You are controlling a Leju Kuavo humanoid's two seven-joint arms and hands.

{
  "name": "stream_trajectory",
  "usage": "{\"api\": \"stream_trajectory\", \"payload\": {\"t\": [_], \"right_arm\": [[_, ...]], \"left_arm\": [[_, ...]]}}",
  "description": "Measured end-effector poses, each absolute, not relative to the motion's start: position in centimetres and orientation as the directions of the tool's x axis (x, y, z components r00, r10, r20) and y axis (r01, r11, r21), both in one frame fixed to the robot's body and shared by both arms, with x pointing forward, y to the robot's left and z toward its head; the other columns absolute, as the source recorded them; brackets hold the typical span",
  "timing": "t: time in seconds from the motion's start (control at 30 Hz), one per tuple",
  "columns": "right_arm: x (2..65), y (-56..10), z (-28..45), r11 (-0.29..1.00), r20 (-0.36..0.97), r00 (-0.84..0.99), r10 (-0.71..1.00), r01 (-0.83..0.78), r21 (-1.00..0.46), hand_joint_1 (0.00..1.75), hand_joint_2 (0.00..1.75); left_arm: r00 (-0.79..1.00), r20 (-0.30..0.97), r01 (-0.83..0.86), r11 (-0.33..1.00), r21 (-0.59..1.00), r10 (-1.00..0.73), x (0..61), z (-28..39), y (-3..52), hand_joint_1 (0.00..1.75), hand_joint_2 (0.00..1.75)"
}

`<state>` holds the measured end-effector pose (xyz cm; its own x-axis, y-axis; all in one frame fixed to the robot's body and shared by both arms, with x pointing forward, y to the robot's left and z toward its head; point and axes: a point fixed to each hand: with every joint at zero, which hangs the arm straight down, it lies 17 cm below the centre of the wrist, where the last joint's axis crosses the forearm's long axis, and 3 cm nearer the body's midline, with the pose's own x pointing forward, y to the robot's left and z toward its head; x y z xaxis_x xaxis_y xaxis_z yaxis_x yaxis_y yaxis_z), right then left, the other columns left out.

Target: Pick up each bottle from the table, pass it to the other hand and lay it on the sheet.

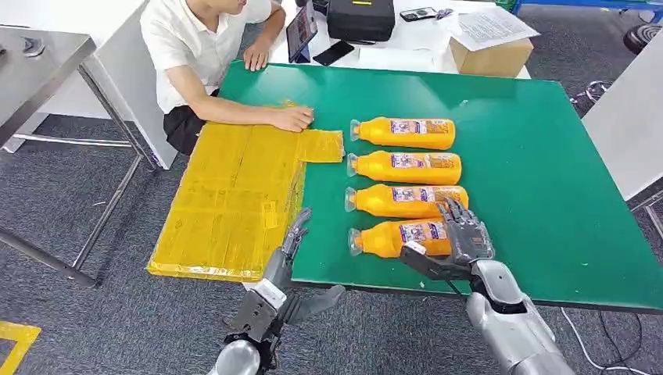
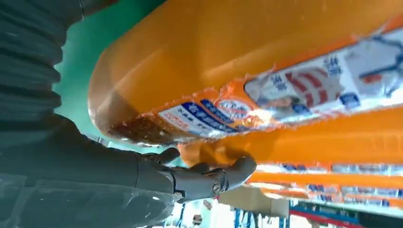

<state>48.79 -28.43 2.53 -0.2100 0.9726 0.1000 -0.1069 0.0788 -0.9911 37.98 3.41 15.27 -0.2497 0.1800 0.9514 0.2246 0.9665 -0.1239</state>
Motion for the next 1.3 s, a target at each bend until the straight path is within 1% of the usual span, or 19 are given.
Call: {"api": "stream_trajectory", "payload": {"t": [0.1,0.23,0.57,0.6,0.63,0.77,0.93,1.1,1.3], "right_arm": [[48.4,-28.0,1.9,0.056,0.087,-0.23,0.969,-0.136,-0.989,0.0,1.75],[47.4,-26.8,1.8,0.03,0.063,-0.274,0.96,-0.125,-0.992,0.0,1.75],[45.6,-24.6,1.9,0.026,0.055,-0.337,0.94,-0.089,-0.996,0.0,1.75],[45.0,-24.1,1.9,0.031,0.058,-0.35,0.935,-0.083,-0.996,1.45,1.75],[44.5,-23.6,1.8,0.037,0.064,-0.36,0.931,-0.082,-0.996,1.75,1.75],[42.4,-22.2,1.2,0.071,0.101,-0.384,0.918,-0.092,-0.993,1.75,1.75],[41.7,-21.6,1.2,0.12,0.152,-0.383,0.911,-0.107,-0.987,1.75,1.75],[41.0,-22.4,0.3,0.158,0.195,-0.349,0.917,-0.133,-0.978,1.75,1.75],[40.7,-22.9,0.1,0.171,0.206,-0.33,0.921,-0.133,-0.976,1.75,1.75]], "left_arm": [[-0.254,0.95,0.22,0.967,-0.127,0.182,38.0,15.4,3.6,0.0,1.75],[-0.261,0.949,0.213,0.969,-0.124,0.179,38.0,15.7,3.8,0.0,1.75],[-0.266,0.948,0.199,0.972,-0.122,0.174,37.8,15.8,4.2,0.0,1.75],[-0.269,0.948,0.196,0.974,-0.118,0.169,37.8,15.8,4.3,0.0,1.75],[-0.27,0.948,0.192,0.974,-0.117,0.167,37.8,15.8,4.3,0.0,1.75],[-0.276,0.947,0.184,0.976,-0.114,0.163,37.9,16.0,4.6,0.0,1.75],[-0.28,0.946,0.178,0.977,-0.114,0.161,37.9,16.1,4.9,0.0,1.75],[-0.281,0.947,0.164,0.98,-0.112,0.155,38.1,16.0,5.4,0.0,1.75],[-0.283,0.947,0.149,0.983,-0.111,0.15,38.1,15.9,5.9,0.0,1.75]]}}
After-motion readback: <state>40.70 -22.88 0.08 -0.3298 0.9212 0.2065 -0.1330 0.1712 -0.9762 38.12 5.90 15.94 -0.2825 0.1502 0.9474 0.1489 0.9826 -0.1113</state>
